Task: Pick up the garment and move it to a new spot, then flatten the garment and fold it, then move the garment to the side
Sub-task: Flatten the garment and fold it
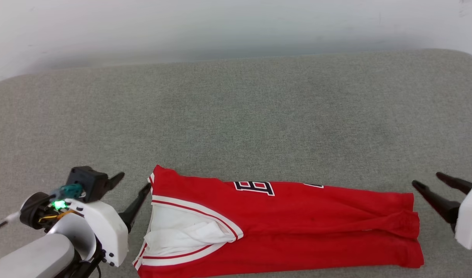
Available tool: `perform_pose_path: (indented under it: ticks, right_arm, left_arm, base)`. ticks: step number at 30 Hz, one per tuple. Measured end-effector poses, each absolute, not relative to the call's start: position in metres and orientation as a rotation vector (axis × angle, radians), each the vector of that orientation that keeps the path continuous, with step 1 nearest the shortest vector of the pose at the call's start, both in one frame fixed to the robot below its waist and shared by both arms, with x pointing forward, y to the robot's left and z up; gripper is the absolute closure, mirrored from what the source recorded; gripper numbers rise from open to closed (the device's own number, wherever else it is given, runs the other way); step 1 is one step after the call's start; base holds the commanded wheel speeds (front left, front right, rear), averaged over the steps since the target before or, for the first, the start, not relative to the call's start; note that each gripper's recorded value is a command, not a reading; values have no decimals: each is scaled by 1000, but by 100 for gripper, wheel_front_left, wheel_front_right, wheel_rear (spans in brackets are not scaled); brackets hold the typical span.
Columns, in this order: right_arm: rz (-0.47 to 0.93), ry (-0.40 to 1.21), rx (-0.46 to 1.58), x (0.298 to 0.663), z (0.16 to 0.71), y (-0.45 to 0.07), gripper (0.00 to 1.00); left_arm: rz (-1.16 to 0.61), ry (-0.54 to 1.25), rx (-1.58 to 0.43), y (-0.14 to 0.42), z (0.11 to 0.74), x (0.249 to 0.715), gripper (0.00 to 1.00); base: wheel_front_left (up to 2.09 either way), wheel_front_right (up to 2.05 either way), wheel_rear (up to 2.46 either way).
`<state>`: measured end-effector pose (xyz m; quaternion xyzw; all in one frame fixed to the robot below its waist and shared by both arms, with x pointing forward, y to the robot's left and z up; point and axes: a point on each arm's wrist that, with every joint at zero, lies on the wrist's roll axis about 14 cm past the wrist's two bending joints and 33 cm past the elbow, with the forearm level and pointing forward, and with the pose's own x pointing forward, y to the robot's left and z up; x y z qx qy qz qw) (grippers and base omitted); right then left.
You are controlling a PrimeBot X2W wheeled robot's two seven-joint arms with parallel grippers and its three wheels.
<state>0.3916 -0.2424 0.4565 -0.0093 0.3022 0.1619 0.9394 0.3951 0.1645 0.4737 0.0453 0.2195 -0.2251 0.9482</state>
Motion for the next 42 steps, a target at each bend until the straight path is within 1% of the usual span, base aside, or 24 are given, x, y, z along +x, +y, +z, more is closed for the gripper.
perform_pose_path:
  ticks: [4,6,10,15,22,26,34,35,36,37,42]
  right_arm:
    - [245,582,67,397,460,-261,0]
    - [203,590,114,396,454,-270,0]
    - [139,638,201,386,436,-280,0]
    - [102,711,336,375,410,-274,0]
    - [142,850,459,361,379,-242,0]
    - [171,919,484,355,368,-228,0]
    - [231,999,524,352,359,-204,0]
    - [235,1002,523,352,359,-203,35]
    - [238,1003,525,352,358,-202,84]
    - [238,1003,528,353,358,-201,100]
    - [265,1005,541,351,358,-189,100]
  left_arm:
    - [-352,277,103,176,494,408,0]
    - [-308,232,116,181,497,410,0]
    - [-223,176,107,185,501,412,0]
    - [-136,71,108,188,518,418,0]
    - [-71,-13,146,189,520,412,0]
    - [-21,-25,141,195,516,409,0]
    - [97,-83,118,208,522,402,0]
    - [108,-91,120,209,523,400,0]
    - [119,-102,120,209,525,398,0]
    - [129,-111,123,210,526,397,0]
    - [190,-152,145,213,533,387,0]
  base:
    - [0,0,0]
    - [0,0,0]
    - [0,0,0]
    - [0,0,0]
    - [0,0,0]
    - [0,0,0]
    - [0,0,0]
    - [0,0,0]
    - [0,0,0]
    - [0,0,0]
    - [0,0,0]
